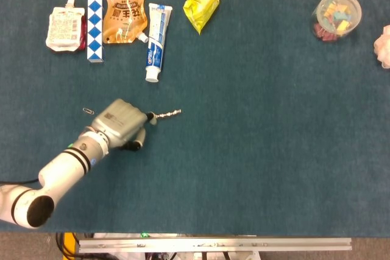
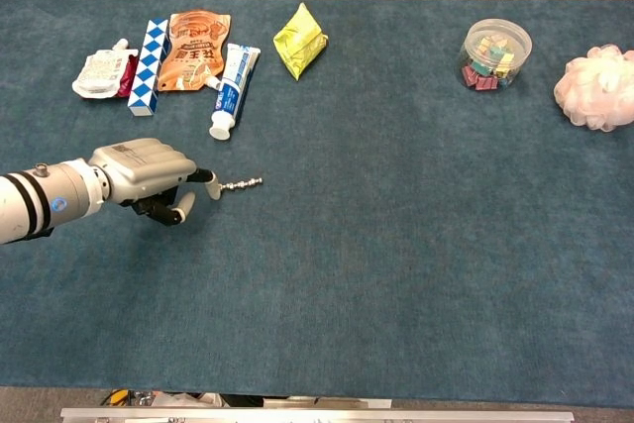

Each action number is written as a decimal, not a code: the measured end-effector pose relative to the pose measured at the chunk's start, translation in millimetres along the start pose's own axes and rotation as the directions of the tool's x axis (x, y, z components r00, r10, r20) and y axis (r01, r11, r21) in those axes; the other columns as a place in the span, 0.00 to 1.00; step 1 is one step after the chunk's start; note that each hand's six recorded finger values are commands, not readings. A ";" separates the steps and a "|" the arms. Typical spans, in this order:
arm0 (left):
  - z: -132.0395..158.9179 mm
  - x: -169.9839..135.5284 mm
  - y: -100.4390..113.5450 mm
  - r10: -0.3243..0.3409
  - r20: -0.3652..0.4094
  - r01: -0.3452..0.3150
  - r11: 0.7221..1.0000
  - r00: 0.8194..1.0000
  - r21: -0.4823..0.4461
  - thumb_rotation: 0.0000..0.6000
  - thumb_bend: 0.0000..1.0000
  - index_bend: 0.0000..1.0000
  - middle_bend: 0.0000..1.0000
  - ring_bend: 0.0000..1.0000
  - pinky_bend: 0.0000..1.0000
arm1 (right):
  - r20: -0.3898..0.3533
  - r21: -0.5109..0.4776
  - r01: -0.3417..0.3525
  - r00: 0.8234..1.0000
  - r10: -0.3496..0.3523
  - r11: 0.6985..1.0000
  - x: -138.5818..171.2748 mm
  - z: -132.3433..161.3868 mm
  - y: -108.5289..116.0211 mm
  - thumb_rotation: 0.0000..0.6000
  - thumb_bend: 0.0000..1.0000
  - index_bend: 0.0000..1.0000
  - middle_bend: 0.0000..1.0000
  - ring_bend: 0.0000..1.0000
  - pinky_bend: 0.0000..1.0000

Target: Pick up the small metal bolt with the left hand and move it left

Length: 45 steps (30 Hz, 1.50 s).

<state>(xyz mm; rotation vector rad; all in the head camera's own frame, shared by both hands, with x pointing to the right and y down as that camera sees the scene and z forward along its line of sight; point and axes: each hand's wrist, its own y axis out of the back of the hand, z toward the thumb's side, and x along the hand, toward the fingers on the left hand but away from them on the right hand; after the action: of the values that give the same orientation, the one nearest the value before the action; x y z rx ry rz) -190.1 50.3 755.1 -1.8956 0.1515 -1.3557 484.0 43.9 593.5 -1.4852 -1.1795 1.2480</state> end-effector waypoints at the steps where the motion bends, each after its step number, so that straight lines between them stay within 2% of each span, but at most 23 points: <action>1: -3.7 0.2 0.8 0.002 -0.011 -0.002 1.000 1.000 -0.002 0.60 0.72 0.23 1.00 0.96 0.98 | 0.000 0.001 -0.001 1.000 0.001 1.000 -0.1 0.1 -0.1 1.00 0.37 0.49 0.45 0.39 0.41; 6: -21.9 2.2 5.5 0.013 -0.064 -0.015 1.000 0.998 -0.026 0.61 0.72 0.23 1.00 0.96 0.98 | -0.005 0.000 0.000 1.000 0.000 1.000 -0.8 2.2 -0.5 1.00 0.37 0.49 0.45 0.39 0.41; 10: -25.4 0.7 8.6 0.026 -0.073 -0.030 0.998 0.997 -0.049 0.64 0.72 0.23 1.00 0.96 0.98 | -0.007 0.000 0.000 1.000 0.000 1.000 -0.9 3.2 -0.3 1.00 0.37 0.49 0.45 0.39 0.41; 12: -25.0 -1.1 10.7 0.039 -0.071 -0.043 0.998 0.997 -0.053 0.77 0.72 0.24 0.99 0.96 0.98 | -0.006 0.000 0.002 1.000 -0.002 1.000 -0.9 3.2 0.0 1.00 0.37 0.49 0.45 0.39 0.41; 14: -23.4 -2.4 13.6 0.061 -0.066 -0.065 0.996 0.996 -0.056 0.95 0.71 0.27 0.99 0.96 0.98 | -0.007 0.000 0.001 1.000 -0.001 1.000 -0.7 3.1 0.1 1.00 0.37 0.49 0.45 0.39 0.41; 16: -19.7 -4.0 16.9 0.094 -0.054 -0.097 0.993 0.994 -0.061 1.00 0.69 0.28 0.99 0.96 0.97 | -0.007 -0.001 0.001 1.000 -0.001 1.000 -0.6 3.2 -0.2 1.00 0.37 0.49 0.45 0.39 0.41; 18: -13.9 -5.2 20.6 0.131 -0.033 -0.133 0.988 0.991 -0.072 1.00 0.64 0.31 0.99 0.96 0.97 | -0.008 -0.003 -0.001 1.000 0.000 1.000 -0.5 3.3 -0.5 1.00 0.37 0.49 0.45 0.39 0.41; 20: -8.6 -5.4 23.6 0.163 -0.014 -0.164 0.983 0.986 -0.084 1.00 0.55 0.35 0.99 0.96 0.97 | -0.008 -0.003 -0.001 1.000 0.001 1.000 -0.3 2.9 -0.6 1.00 0.37 0.49 0.45 0.39 0.41; 25: 6.8 0.3 29.1 0.240 0.018 -0.237 0.966 0.971 -0.105 1.00 0.45 0.39 0.99 0.96 0.98 | -0.003 -0.003 0.004 1.000 -0.004 1.000 0.9 1.0 0.8 1.00 0.37 0.49 0.45 0.39 0.41; 30: 17.6 9.2 30.8 0.263 0.017 -0.260 0.961 0.965 -0.097 1.00 0.40 0.39 1.00 0.96 0.98 | -0.001 -0.005 0.002 1.000 -0.002 1.000 1.9 -0.7 0.6 1.00 0.37 0.49 0.45 0.39 0.41; 45: 28.7 38.9 28.5 0.248 -0.058 -0.251 0.967 0.967 -0.045 1.00 0.40 0.43 1.00 0.99 1.00 | 0.008 -0.012 0.006 1.000 -0.006 1.000 3.2 -6.8 1.2 1.00 0.37 0.49 0.45 0.40 0.41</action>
<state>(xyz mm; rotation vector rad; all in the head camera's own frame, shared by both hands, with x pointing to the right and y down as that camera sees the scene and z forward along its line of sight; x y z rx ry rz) -140.0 25.9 762.3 -1.8143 0.4414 -1.2394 491.1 46.6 592.7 -1.4857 -1.1976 1.2462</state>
